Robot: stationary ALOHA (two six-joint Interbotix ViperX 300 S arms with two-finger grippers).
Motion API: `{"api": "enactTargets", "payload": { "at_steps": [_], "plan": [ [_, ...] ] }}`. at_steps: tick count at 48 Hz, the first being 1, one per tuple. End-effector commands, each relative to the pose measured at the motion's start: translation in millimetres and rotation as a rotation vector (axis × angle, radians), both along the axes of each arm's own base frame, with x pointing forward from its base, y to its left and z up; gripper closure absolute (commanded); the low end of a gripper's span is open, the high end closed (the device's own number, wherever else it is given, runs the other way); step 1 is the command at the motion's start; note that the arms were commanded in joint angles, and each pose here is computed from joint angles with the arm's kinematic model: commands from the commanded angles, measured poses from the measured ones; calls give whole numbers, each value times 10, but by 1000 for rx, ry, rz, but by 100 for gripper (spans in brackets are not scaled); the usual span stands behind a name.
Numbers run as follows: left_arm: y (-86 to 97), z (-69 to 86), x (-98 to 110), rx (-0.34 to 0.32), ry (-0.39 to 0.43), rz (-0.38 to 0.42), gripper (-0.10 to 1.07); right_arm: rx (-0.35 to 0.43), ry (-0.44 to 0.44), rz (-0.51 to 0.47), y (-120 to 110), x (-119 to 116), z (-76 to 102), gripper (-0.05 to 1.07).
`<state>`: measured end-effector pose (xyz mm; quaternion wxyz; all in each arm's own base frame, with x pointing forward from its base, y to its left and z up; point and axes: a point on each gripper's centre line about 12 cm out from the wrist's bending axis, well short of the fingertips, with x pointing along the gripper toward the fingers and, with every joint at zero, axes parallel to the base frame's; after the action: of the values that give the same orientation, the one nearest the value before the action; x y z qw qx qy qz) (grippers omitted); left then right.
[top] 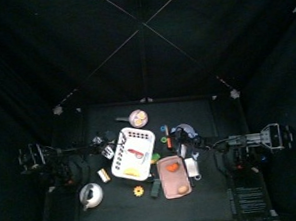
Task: Grab purple gear
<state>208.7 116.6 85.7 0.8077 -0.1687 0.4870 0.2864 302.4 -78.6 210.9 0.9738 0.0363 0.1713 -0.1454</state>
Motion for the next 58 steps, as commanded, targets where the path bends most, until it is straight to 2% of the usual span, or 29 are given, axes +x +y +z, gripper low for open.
{"api": "enactTargets", "payload": {
  "at_steps": [1, 10, 19, 25, 30, 38, 52, 58],
  "plan": [
    [5, 8, 3, -8, -5, 19, 13, -5, -26, -3, -11, 23, 85, 7],
    [-1, 62, -31, -9, -1, 52, 20, -6, -30, -3, -14, 33, 101, 7],
    [18, 298, -115, 41, -7, 88, 20, -6, -30, 0, -1, 22, 99, 7],
    [3, 494, -172, 70, -60, 111, 20, -7, -30, 2, 6, 14, 98, 7],
    [-26, 600, -205, 74, -116, 124, 20, -14, -34, 5, 5, 22, 119, 7],
    [-63, 693, -248, 75, -174, 137, 20, -25, -46, 7, -9, 48, 170, 7],
    [-180, 784, -139, 64, -209, 87, 20, -87, -16, 32, -43, 2, 122, 7],
    [-212, 949, -59, 68, -243, 77, 20, -120, -1, 57, -25, -14, 89, 7]
  ]
}}
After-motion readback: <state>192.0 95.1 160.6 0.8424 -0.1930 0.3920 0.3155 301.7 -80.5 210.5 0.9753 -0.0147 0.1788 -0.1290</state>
